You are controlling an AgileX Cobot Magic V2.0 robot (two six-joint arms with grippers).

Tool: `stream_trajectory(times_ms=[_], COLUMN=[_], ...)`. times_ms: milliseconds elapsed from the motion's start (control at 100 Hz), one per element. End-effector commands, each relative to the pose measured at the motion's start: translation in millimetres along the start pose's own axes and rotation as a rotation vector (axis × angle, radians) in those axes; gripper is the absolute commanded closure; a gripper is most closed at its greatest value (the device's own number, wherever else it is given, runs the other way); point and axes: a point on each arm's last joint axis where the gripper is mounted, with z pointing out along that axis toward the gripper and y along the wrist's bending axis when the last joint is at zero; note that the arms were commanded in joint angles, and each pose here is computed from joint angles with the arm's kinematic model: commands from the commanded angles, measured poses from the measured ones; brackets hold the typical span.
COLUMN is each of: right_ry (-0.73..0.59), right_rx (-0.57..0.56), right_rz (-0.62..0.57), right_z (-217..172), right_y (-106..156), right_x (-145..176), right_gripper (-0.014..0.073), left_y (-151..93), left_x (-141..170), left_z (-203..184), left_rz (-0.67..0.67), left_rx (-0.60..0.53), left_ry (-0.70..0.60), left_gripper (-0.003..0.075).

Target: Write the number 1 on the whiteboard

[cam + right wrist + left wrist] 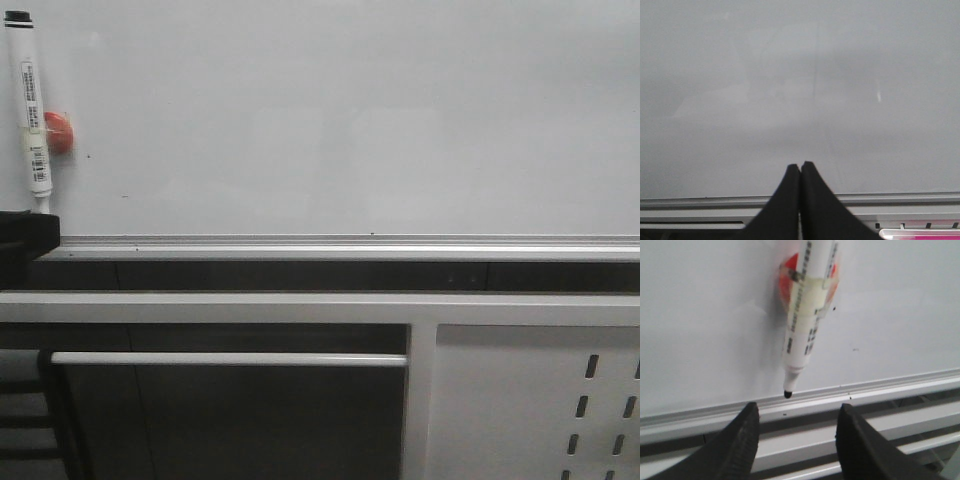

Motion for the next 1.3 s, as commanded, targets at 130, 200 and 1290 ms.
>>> stream_trajectory(times_ms=[130,200,1290], right_ry=[-0.109,-0.111,-0.072], right_rx=[-0.018,-0.018,-0.141], right_rz=[-0.012,-0.012,-0.009], right_z=[-1.9,-1.9,-0.7], right_y=[3.2,3.2,14.6], right_x=[-17.4,-17.6,-14.4], right_gripper=[0.0666,0.0666,0.0666], left_y=[-5.3,-5.7,-37.8], left_x=[-42.6,-46.3,-46.6], left_z=[8.4,11.2,7.0], left_rz=[0.007,0.007,0.156], left_rx=[0.037,0.039,0.380], left_ry=[-0.329,-0.345,-0.335], left_gripper=[0.0393,0.0393,0.0739])
